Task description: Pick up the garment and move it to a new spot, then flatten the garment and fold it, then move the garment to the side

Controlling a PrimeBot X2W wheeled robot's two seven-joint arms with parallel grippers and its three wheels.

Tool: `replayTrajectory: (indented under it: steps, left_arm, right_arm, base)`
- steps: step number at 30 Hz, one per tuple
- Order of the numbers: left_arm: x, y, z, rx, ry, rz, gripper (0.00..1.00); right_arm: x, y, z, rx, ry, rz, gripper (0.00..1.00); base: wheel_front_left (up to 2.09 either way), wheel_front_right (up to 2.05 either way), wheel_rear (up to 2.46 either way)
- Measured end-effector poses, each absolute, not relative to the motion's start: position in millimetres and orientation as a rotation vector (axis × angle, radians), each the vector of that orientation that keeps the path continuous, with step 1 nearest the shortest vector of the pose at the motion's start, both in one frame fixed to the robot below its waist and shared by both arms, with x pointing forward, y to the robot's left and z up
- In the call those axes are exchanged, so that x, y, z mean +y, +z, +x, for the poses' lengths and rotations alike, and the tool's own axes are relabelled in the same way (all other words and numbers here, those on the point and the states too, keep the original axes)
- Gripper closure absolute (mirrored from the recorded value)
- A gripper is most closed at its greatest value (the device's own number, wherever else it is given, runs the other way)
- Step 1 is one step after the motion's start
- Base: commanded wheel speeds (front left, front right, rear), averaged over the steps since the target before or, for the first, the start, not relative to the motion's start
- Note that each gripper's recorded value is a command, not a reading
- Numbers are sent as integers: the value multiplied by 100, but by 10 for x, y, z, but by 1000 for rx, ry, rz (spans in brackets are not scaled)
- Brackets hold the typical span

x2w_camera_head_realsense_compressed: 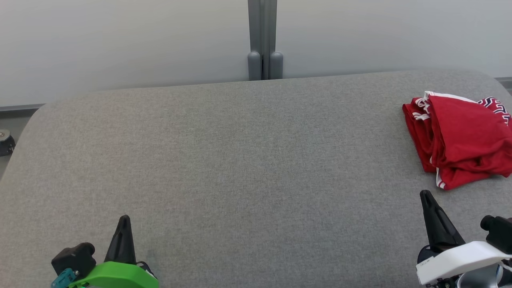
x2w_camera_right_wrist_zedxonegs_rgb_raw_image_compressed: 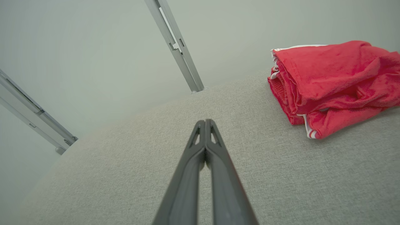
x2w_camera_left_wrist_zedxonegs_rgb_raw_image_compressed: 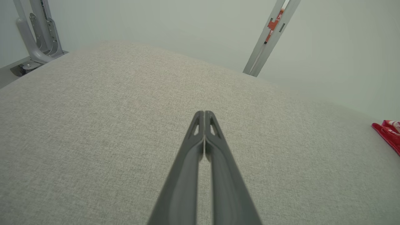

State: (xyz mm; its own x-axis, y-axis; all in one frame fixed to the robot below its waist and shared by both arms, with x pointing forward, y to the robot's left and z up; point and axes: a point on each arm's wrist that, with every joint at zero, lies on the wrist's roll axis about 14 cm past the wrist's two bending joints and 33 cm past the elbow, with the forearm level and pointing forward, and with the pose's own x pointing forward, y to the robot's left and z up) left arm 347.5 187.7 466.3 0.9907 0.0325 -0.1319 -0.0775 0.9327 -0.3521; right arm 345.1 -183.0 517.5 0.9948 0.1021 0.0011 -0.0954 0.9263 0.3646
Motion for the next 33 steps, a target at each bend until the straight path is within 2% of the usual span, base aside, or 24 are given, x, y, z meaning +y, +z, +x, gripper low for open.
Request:
replayTrajectory:
  steps: [33]
  left_arm:
    - [1938, 4702, 3635, 149, 93, -863, 100]
  right_arm:
    - [-1893, 5092, 3626, 36, 54, 866, 100]
  base:
    - [0, 0, 0]
